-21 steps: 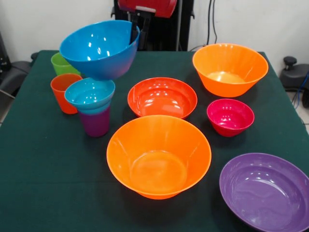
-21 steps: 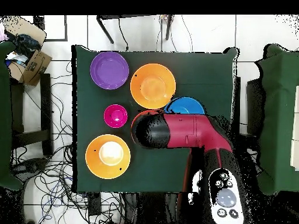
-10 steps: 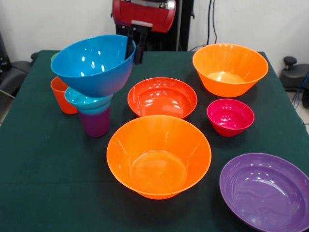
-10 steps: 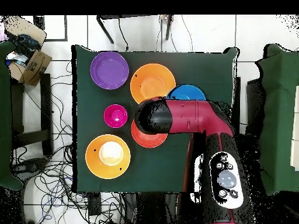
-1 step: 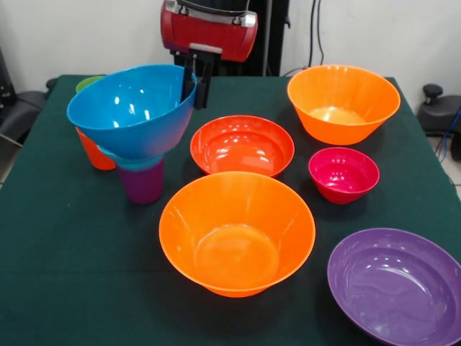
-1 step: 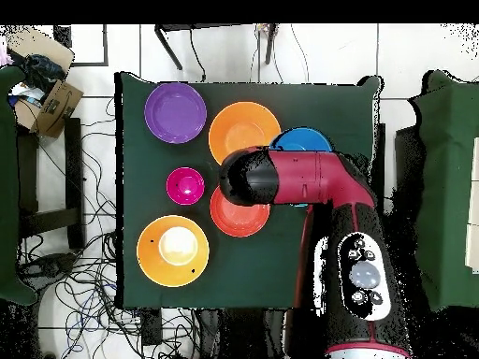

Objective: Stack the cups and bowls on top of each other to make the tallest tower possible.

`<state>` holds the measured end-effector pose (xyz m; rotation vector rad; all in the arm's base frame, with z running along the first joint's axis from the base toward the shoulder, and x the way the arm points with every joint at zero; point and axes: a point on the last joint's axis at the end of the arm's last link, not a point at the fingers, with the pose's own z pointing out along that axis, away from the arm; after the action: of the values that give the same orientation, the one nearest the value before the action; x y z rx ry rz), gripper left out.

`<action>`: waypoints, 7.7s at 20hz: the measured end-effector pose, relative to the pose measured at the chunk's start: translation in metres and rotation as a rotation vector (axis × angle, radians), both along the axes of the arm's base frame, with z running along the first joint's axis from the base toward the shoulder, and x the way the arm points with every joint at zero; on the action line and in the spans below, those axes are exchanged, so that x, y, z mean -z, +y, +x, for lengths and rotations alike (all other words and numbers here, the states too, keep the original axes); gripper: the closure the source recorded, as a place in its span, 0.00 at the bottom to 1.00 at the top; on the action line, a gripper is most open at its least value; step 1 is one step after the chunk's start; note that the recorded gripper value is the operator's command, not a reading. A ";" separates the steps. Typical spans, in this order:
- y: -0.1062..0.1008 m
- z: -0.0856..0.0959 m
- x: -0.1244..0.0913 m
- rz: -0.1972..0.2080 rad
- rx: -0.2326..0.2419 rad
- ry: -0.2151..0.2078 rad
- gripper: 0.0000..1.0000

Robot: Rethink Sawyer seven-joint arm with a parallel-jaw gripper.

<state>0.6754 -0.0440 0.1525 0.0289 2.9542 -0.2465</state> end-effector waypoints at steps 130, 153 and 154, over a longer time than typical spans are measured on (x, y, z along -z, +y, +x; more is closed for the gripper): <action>-0.028 -0.058 0.015 -0.060 0.033 -0.014 0.00; 0.010 -0.030 -0.046 -0.001 0.085 -0.018 0.00; 0.012 -0.028 -0.048 0.001 0.085 -0.022 0.00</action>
<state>0.6470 -0.0320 0.2003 0.1562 2.9343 -0.2548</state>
